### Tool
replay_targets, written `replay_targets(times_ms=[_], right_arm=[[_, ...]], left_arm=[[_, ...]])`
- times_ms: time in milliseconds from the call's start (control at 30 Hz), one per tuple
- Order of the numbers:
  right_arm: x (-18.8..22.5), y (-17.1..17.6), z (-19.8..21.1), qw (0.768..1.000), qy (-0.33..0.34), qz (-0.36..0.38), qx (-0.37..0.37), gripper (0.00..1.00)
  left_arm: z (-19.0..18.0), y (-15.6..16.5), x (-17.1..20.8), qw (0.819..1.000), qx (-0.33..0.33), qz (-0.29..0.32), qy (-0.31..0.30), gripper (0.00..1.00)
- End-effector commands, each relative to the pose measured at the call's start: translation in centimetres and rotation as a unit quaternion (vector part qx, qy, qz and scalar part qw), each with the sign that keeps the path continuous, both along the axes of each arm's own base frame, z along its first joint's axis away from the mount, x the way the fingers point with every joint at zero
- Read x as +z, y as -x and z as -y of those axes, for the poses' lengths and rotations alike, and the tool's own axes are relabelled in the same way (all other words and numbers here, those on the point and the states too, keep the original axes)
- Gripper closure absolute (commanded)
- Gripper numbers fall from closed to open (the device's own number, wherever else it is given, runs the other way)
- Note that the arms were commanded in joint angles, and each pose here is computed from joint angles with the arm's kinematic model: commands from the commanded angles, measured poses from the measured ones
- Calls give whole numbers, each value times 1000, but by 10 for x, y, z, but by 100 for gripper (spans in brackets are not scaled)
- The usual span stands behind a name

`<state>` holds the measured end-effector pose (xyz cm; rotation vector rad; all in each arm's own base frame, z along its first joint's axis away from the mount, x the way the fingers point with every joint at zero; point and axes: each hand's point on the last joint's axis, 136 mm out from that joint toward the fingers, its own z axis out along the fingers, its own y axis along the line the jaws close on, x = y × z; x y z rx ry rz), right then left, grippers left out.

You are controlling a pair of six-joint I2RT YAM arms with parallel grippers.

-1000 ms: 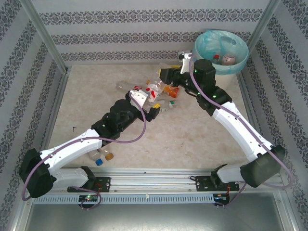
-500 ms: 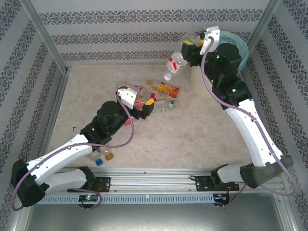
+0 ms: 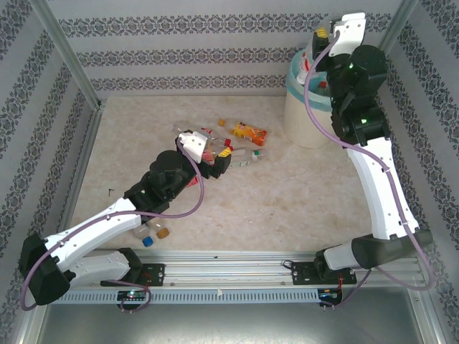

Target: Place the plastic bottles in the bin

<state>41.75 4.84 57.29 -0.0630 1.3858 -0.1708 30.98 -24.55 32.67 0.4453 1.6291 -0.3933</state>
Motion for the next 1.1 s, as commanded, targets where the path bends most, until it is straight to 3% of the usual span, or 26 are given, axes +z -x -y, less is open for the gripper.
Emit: replay_targets(times_ms=[0,167,433,700,1067], right_arm=[[27,3,21,998,6,42,-41,52],[27,-8,39,996,9,55,-66,52],[-10,-48,61,995,10,27,-96,52],[-85,-98,76,990,26,-69,-119,51],[-187,-134,96,966,58,-207,-142,50]], left_arm=[[2,-3,-6,1000,2,-15,12,2],[9,-7,-16,1000,-2,-25,6,2],[18,-11,-25,999,-11,-39,7,2],[18,-10,-35,998,-13,-53,9,2],[17,-9,-43,998,-12,-61,5,2]])
